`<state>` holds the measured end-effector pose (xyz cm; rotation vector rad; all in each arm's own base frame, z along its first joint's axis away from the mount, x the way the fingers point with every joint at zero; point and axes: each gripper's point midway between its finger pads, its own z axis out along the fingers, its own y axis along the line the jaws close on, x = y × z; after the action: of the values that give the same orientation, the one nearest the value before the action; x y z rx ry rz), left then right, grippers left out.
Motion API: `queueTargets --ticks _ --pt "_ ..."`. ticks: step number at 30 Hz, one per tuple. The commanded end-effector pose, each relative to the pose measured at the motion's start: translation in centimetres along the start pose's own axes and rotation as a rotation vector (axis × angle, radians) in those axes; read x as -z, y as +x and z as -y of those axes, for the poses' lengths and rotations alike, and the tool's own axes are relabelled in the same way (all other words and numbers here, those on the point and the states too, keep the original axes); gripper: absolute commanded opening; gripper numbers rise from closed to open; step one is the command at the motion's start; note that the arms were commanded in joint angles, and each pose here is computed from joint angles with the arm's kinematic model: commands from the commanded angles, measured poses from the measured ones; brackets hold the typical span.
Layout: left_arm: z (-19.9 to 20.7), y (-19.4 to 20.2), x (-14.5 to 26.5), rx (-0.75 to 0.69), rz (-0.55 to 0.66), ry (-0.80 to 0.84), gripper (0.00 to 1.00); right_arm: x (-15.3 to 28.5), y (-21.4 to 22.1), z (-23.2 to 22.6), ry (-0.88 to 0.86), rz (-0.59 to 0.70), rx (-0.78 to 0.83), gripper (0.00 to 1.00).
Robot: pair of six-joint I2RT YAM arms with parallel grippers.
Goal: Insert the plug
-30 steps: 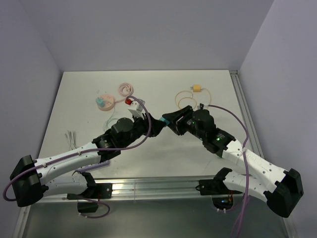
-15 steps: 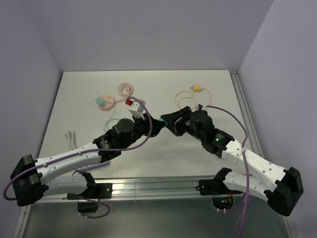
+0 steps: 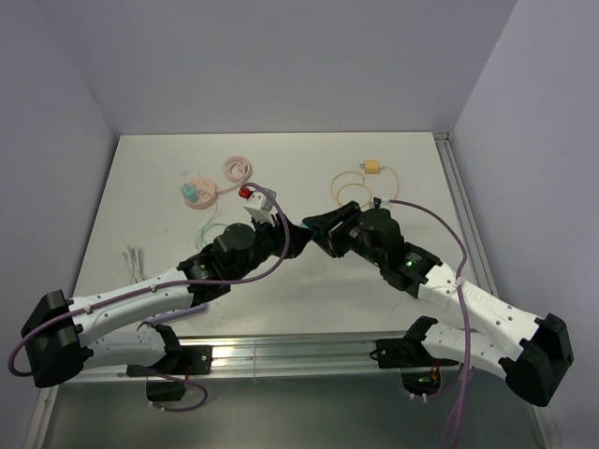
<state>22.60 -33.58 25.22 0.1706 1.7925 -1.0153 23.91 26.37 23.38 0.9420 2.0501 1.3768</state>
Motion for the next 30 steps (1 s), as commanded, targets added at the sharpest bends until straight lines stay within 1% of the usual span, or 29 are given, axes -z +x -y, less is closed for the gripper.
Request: queueTargets --ticks 1,7,11,13,14,17,18,19,22,23,24,25,26,27,28,29,30 --pt "1.6 -2.0 -0.1 0.012 0.058 0.041 0.43 0.4 0.3 -3.2 -0.086 -0.010 -0.018 0.00" --pt "1.9 -1.8 -0.4 0.011 0.048 0.054 0.42 0.3 0.6 -3.4 -0.089 -0.024 -0.020 0.00" --pt "1.8 -1.6 -0.4 0.010 0.045 0.052 0.39 0.4 0.6 -3.6 -0.094 -0.022 -0.016 0.00" --pt "1.7 -1.5 -0.4 0.012 0.042 0.048 0.33 0.3 0.6 -3.5 -0.091 -0.020 -0.014 0.00" --pt "1.7 -1.5 -0.3 0.011 0.043 0.049 0.28 0.3 0.6 -3.4 -0.091 -0.020 -0.013 0.00" --pt "1.7 -1.3 -0.3 0.010 0.037 0.050 0.16 0.3 0.8 -3.7 -0.103 -0.032 0.001 0.00" --pt "1.7 -1.3 -0.4 0.013 0.036 0.051 0.05 0.1 0.9 -3.6 -0.100 -0.035 0.006 0.00" --pt "1.7 -1.4 -0.4 0.014 0.037 0.048 0.00 0.1 0.9 -3.8 -0.105 -0.035 0.009 0.00" --pt "1.5 -1.4 -0.3 0.026 0.039 0.037 0.00 0.1 1.3 -3.9 -0.117 -0.058 0.049 0.00" --pt "1.4 -1.5 -0.1 0.033 0.045 0.034 0.00 0.2 1.3 -4.0 -0.122 -0.057 0.063 0.04" --pt "1.2 -1.6 0.0 0.048 0.053 0.023 0.00 0.2 1.4 -4.1 -0.129 -0.058 0.077 0.11" --pt "0.8 -1.8 0.2 0.057 0.066 0.001 0.00 0.3 1.3 -4.2 -0.136 -0.053 0.114 0.15" --pt "0.4 -1.9 0.5 0.075 0.068 -0.020 0.00 0.4 1.2 -4.3 -0.142 -0.049 0.130 0.46" --pt "0.2 -2.0 0.6 0.077 0.069 -0.035 0.00 0.5 1.1 -4.3 -0.139 -0.042 0.140 0.64" --pt "0.1 -2.2 0.8 0.081 0.070 -0.045 0.00 0.9 0.9 -4.6 -0.140 -0.031 0.163 0.77" --pt "0.0 -2.9 1.1 0.085 0.086 -0.058 0.00 0.9 0.3 -4.3 -0.121 0.001 0.178 0.93" --pt "-0.5 -2.7 1.4 0.085 0.074 -0.087 0.00 1.0 0.0 -3.4 -0.074 0.012 0.196 0.97"
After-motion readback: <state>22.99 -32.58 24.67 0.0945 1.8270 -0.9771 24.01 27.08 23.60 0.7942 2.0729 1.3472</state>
